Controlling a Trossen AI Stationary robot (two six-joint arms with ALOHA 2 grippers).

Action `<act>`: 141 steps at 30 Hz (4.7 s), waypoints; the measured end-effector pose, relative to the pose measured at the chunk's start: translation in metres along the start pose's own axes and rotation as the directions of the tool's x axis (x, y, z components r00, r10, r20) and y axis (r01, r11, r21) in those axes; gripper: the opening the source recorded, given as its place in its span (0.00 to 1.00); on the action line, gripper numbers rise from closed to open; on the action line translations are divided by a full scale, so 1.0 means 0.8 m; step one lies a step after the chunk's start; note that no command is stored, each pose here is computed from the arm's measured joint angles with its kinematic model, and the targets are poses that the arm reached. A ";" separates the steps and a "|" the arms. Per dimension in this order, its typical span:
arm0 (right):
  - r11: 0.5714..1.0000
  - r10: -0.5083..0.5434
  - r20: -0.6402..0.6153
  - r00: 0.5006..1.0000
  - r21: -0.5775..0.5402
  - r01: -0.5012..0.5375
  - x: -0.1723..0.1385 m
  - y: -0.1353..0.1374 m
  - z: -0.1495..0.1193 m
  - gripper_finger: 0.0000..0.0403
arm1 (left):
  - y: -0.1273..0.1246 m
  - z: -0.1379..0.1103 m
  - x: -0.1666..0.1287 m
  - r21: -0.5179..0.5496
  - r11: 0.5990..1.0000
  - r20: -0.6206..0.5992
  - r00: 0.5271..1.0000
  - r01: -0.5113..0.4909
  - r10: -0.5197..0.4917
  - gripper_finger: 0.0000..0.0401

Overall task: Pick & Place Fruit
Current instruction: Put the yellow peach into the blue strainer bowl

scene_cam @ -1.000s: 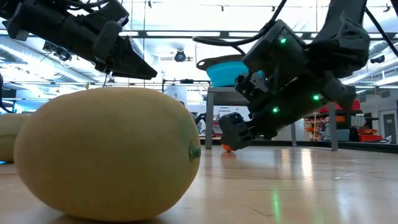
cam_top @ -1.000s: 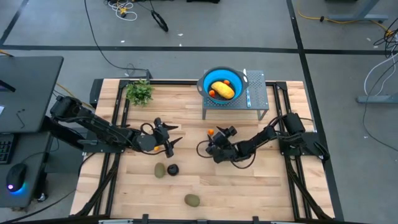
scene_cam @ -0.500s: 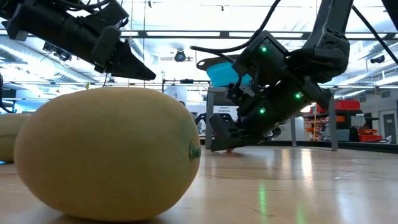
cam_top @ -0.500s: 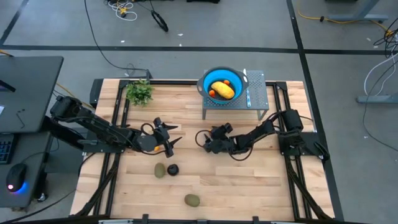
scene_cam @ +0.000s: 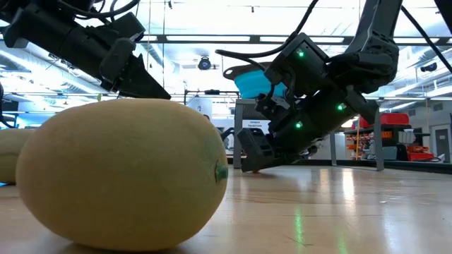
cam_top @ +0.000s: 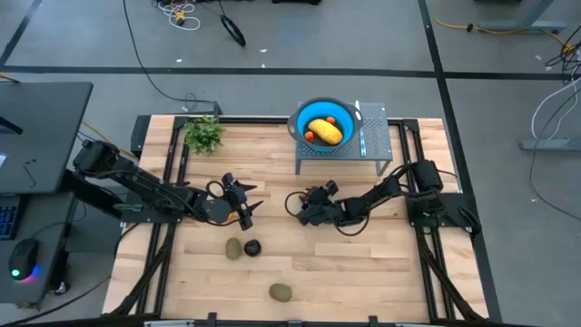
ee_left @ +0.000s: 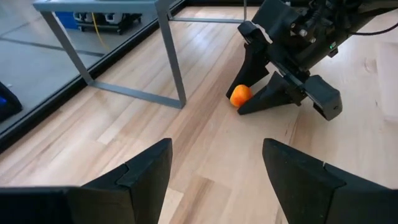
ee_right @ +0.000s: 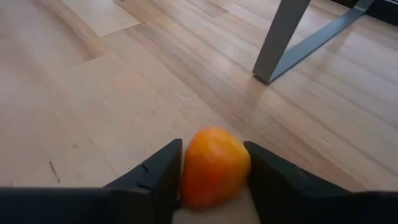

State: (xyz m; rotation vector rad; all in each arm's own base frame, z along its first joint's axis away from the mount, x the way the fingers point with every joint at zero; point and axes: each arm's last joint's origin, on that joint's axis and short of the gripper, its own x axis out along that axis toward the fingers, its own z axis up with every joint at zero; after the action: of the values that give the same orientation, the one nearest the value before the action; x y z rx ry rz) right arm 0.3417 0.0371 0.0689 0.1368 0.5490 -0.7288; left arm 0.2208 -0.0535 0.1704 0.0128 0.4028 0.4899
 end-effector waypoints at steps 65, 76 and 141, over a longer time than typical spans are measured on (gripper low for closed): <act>0.957 -0.175 0.405 0.897 -0.145 0.253 -0.115 -0.160 0.232 0.67 | -0.020 -0.007 -0.020 -0.090 0.994 0.008 0.998 0.065 -0.065 0.64; 0.981 -0.037 0.459 0.887 -0.152 0.119 -0.141 -0.121 0.227 0.70 | -0.019 -0.008 -0.020 -0.094 0.994 0.002 0.998 0.062 -0.062 0.64; 0.803 0.575 -0.057 0.816 -0.154 -0.576 -0.139 0.029 0.076 0.70 | -0.006 0.020 -0.001 -0.002 0.997 0.125 0.989 0.078 -0.077 0.64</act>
State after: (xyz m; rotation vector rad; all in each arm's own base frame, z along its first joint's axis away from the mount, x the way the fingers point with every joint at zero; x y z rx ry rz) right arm 0.3149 0.1020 0.1775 0.1430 0.5342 -0.0815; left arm 0.2282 -0.0568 0.1851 0.0214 0.2783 0.4112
